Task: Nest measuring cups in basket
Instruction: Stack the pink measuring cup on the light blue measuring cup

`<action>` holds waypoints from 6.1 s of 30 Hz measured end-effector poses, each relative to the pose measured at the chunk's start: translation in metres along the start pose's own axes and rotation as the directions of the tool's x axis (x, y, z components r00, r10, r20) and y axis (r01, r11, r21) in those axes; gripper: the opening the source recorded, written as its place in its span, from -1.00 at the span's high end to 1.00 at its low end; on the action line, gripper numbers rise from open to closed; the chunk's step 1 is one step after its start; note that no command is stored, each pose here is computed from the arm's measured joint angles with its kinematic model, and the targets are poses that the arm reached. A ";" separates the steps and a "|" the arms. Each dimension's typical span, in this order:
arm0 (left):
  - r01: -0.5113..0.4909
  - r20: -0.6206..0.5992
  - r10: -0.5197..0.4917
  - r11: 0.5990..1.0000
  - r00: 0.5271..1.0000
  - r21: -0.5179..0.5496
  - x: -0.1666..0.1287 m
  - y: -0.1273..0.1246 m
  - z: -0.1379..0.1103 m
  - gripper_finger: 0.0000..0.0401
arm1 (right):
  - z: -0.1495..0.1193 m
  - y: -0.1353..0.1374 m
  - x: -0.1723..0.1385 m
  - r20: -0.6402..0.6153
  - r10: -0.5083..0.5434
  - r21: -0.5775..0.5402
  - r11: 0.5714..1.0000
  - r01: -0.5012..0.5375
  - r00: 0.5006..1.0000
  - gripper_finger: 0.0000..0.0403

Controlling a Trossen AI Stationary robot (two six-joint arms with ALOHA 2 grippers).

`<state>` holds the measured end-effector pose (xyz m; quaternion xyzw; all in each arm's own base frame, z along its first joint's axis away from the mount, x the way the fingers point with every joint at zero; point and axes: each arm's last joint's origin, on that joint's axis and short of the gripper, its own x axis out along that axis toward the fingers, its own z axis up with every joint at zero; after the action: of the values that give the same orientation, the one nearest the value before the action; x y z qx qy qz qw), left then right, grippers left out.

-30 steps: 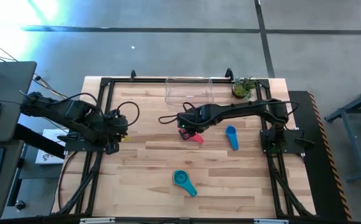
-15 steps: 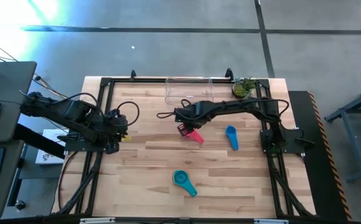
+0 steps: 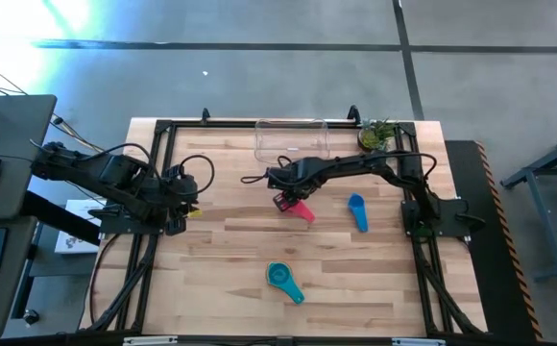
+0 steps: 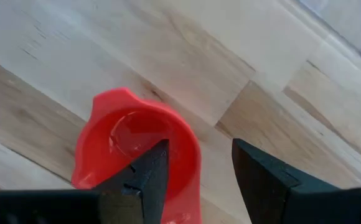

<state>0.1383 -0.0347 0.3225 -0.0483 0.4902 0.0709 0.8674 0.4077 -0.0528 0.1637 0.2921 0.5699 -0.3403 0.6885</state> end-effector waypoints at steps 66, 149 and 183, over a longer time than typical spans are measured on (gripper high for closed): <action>-0.001 -0.001 0.001 0.991 1.000 -0.130 0.000 0.000 0.000 0.61 | -0.152 0.103 -0.160 0.011 0.413 0.216 0.888 -0.406 0.911 1.00; -0.033 0.014 0.035 0.992 0.999 -0.120 0.000 0.001 0.001 0.61 | -0.144 0.145 -0.079 -0.176 0.231 0.191 0.962 -0.197 0.957 0.98; -0.034 0.013 0.035 0.992 0.999 -0.121 0.000 0.001 0.001 0.61 | -0.147 0.127 -0.091 -0.217 0.117 0.175 0.981 -0.079 0.969 0.57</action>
<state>0.1388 -0.0337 0.3226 -0.0917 0.4791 0.1157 0.8652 0.4123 0.1518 0.2290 0.4128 0.5994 -0.3164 0.6084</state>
